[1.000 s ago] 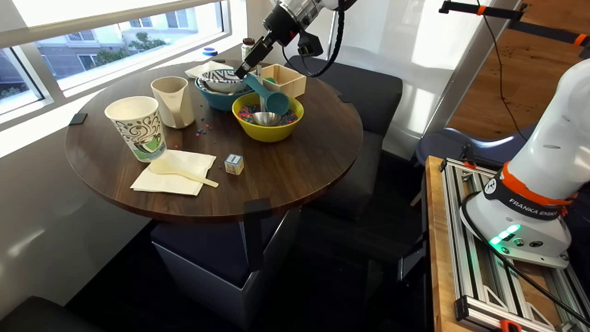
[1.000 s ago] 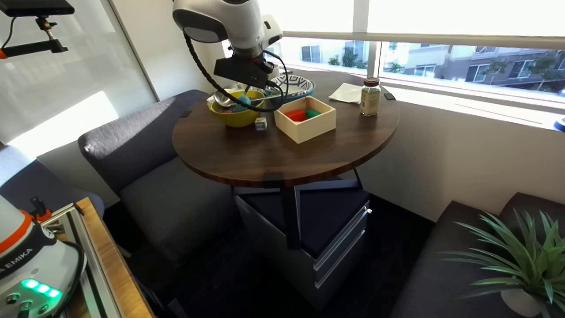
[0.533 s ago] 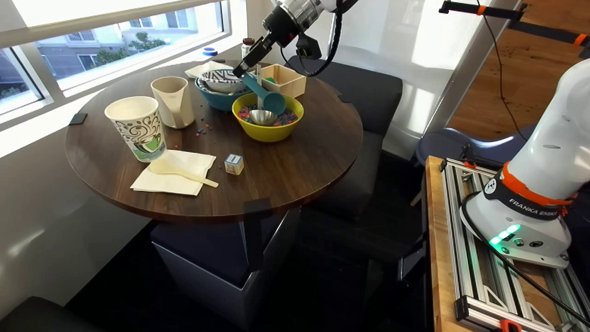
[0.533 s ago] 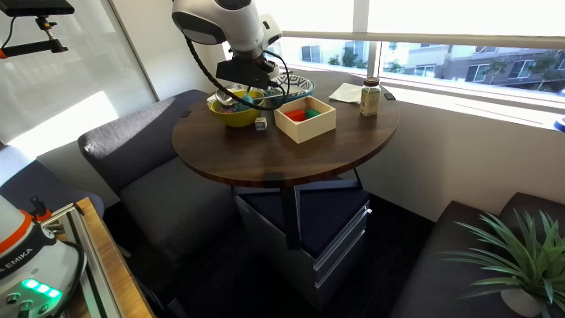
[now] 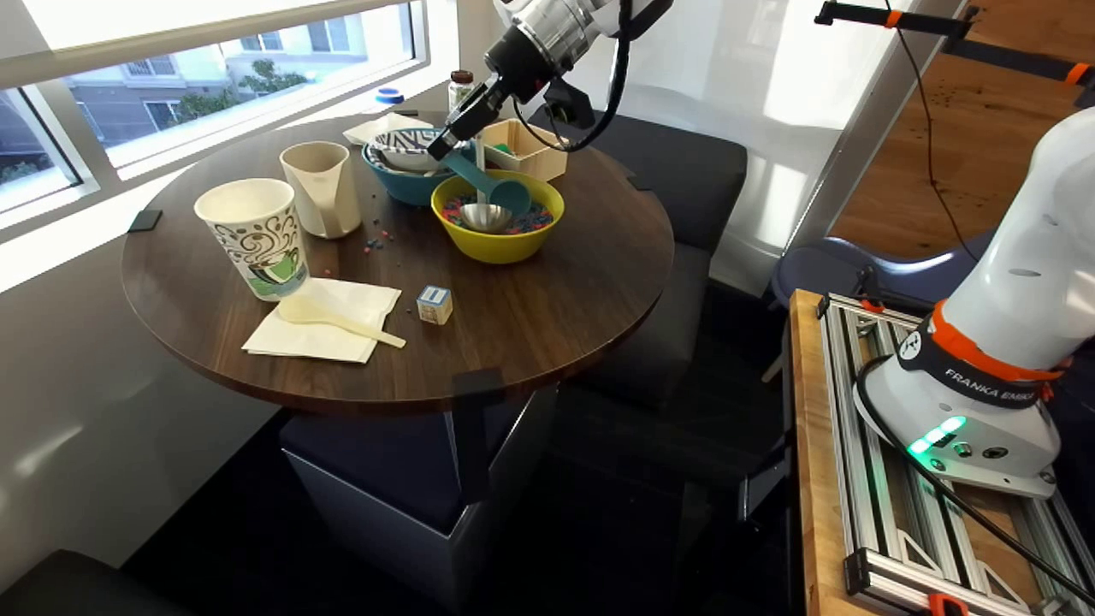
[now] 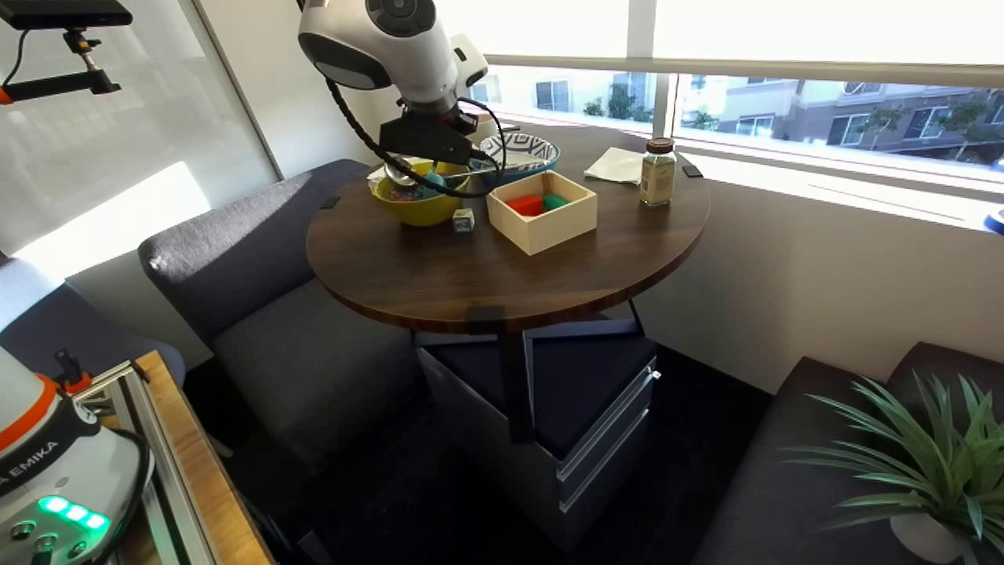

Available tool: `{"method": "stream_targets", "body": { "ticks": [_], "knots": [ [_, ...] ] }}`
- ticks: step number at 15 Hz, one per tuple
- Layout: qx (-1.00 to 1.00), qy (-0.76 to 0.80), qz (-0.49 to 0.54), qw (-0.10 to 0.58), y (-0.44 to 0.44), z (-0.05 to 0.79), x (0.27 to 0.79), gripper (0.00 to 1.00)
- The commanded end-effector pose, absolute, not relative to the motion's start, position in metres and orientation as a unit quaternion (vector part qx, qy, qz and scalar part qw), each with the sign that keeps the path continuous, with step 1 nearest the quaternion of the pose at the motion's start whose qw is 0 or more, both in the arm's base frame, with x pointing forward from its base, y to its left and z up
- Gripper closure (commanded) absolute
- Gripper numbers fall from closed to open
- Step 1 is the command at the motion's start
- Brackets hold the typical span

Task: Use the scooper to put some of the cereal into the white bowl

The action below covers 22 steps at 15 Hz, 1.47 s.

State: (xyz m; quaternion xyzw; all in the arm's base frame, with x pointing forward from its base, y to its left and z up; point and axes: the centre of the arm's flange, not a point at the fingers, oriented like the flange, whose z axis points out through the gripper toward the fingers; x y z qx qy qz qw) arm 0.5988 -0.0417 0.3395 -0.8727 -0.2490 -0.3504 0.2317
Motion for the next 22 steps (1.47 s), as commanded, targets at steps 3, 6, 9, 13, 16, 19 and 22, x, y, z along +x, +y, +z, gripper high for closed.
{"method": "stream_targets", "body": {
  "ticks": [3,6,9,13,16,19,22],
  "knots": [
    [-0.871,-0.250,-0.343,0.248,-0.032,0.322,0.585,0.98],
    [-0.871,-0.246,-0.336,0.261,-0.035,0.322,0.585,0.98],
    [-0.865,-0.246,-0.331,0.286,-0.037,0.325,0.584,0.98],
    [-0.860,-0.236,-0.322,0.318,-0.043,0.322,0.585,0.98],
    [-0.855,-0.226,-0.314,0.344,-0.052,0.320,0.585,0.98],
    [-0.850,-0.213,-0.305,0.372,-0.062,0.318,0.584,0.98],
    [-0.846,-0.198,-0.300,0.394,-0.074,0.315,0.586,0.98]
  ]
}}
